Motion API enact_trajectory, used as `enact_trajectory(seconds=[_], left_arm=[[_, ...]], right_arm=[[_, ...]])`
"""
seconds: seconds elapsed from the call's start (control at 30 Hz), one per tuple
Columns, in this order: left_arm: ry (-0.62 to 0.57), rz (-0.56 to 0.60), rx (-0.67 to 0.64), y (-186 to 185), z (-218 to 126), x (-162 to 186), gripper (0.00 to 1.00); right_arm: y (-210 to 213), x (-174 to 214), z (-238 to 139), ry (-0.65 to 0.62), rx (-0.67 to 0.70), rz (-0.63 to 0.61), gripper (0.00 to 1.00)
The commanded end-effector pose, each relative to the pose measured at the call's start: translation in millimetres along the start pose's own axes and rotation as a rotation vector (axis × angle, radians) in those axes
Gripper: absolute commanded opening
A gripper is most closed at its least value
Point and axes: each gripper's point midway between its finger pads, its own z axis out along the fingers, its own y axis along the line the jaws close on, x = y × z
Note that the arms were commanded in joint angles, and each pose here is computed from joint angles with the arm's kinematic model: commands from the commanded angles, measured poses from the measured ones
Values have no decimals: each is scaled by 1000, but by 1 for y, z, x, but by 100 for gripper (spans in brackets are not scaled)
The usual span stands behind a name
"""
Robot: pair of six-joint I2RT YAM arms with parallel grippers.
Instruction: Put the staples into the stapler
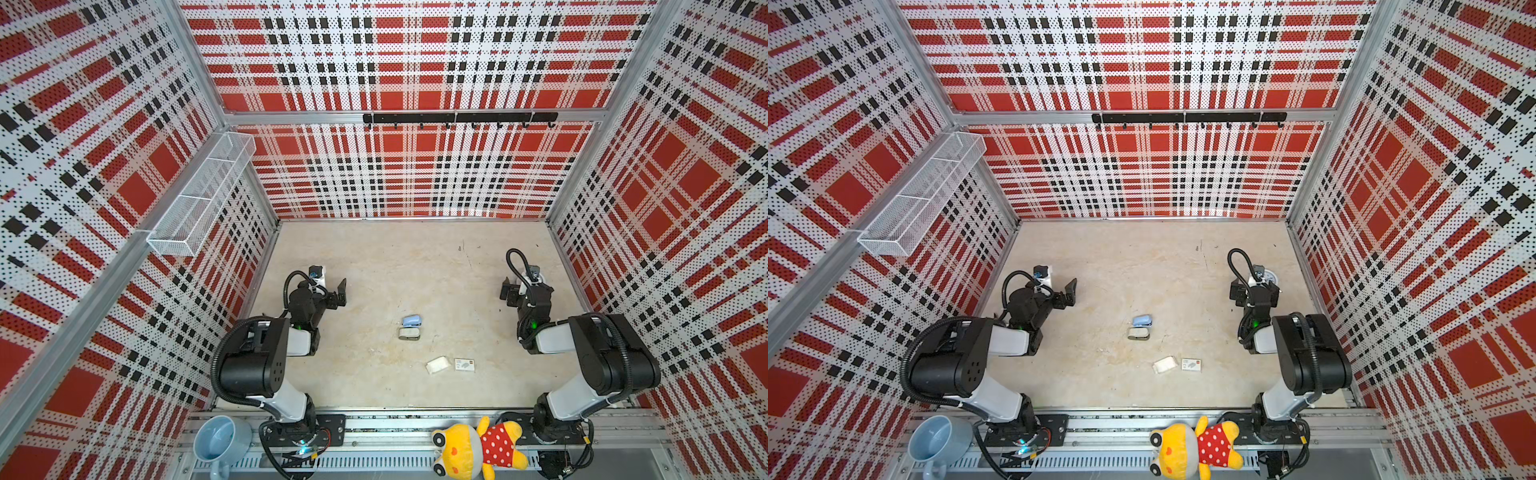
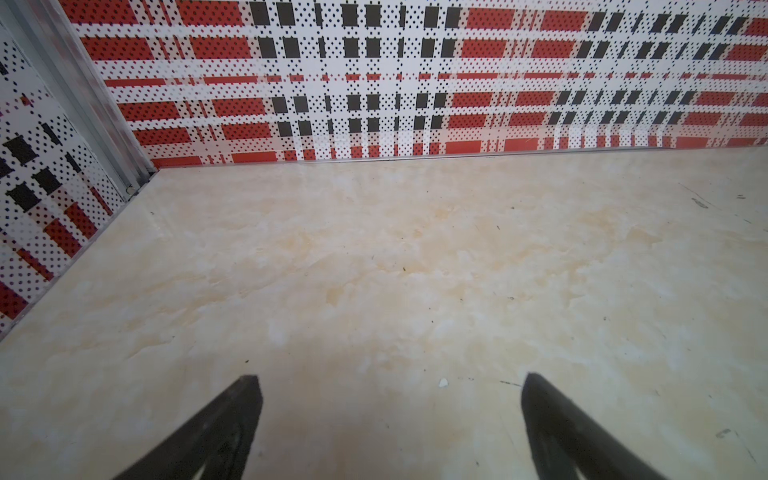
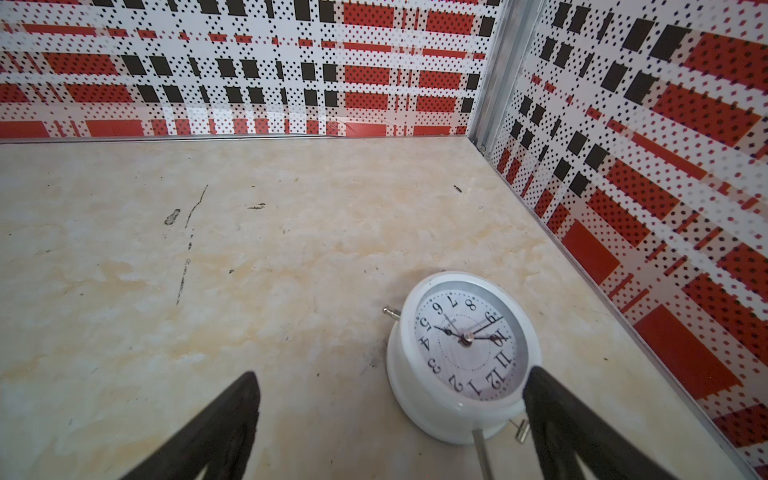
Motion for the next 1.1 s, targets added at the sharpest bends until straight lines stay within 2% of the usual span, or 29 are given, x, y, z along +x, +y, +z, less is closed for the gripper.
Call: enact_trajectory(seconds=[0.0,0.07,0.2,0.4,0.47,1.07], left_arm=[[-31,9,-4,0,1,-12,99],[-32,10,-3,0,1,-12,99],[-31,10,-2,-1,1,-12,99],[-29,11,-4,0,1,-11,99],[-30,11,-4,0,1,-12,99],[-29,12,-5,0,1,-12,99]], right_arm=[[12,-16,-11,-97,-75,-16,100],[13,-19,-16,-130,-92,-19,100],[13,-13,2,-15,-82,-12,100],[12,-17,-7,-88,-84,-17,100],[10,-13,3,-22,-55,-14,100],[11,-14,4,-24,-62,-10,100]])
